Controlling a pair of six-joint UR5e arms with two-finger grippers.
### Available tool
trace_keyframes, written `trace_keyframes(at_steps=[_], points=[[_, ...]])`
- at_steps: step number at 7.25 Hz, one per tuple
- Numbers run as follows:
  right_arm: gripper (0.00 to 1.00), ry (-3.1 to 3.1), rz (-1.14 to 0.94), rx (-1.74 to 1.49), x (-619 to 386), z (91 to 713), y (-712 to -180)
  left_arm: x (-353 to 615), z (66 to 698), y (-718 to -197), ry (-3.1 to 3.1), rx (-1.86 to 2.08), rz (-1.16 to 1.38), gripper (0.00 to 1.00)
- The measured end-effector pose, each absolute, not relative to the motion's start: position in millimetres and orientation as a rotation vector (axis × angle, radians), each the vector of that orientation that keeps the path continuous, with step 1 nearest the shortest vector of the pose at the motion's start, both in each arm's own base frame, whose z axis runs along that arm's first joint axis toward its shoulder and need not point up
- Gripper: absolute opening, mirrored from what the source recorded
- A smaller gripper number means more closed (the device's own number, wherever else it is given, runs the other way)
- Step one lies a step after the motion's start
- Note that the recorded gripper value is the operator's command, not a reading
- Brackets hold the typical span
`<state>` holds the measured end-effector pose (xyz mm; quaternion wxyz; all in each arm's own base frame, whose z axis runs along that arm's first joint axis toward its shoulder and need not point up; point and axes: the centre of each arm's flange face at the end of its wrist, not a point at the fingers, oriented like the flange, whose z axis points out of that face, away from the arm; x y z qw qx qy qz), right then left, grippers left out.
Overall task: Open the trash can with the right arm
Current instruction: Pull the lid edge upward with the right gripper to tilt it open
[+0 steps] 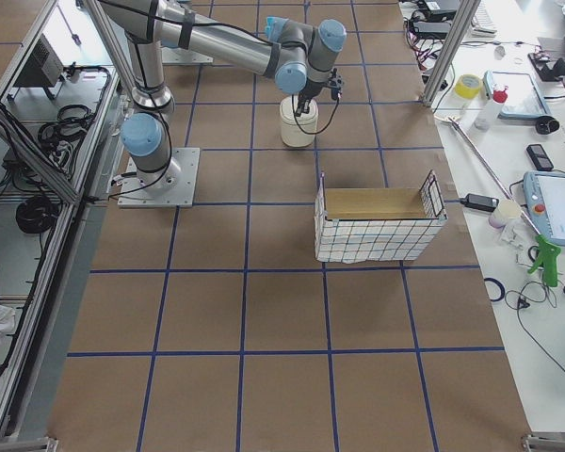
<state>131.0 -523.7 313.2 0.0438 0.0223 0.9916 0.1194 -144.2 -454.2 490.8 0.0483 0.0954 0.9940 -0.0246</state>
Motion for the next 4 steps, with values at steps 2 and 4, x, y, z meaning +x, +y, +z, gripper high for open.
trace_keyframes(at_steps=[2,4], points=[[0.0,3.031,0.375,0.069,130.9,308.4,-525.2,-144.2,490.8,-454.2,3.03,0.291,-0.075,1.0],[0.0,3.03,0.381,0.071,130.9,305.8,-525.8,-144.2,490.8,-454.2,3.03,0.291,-0.075,1.0]])
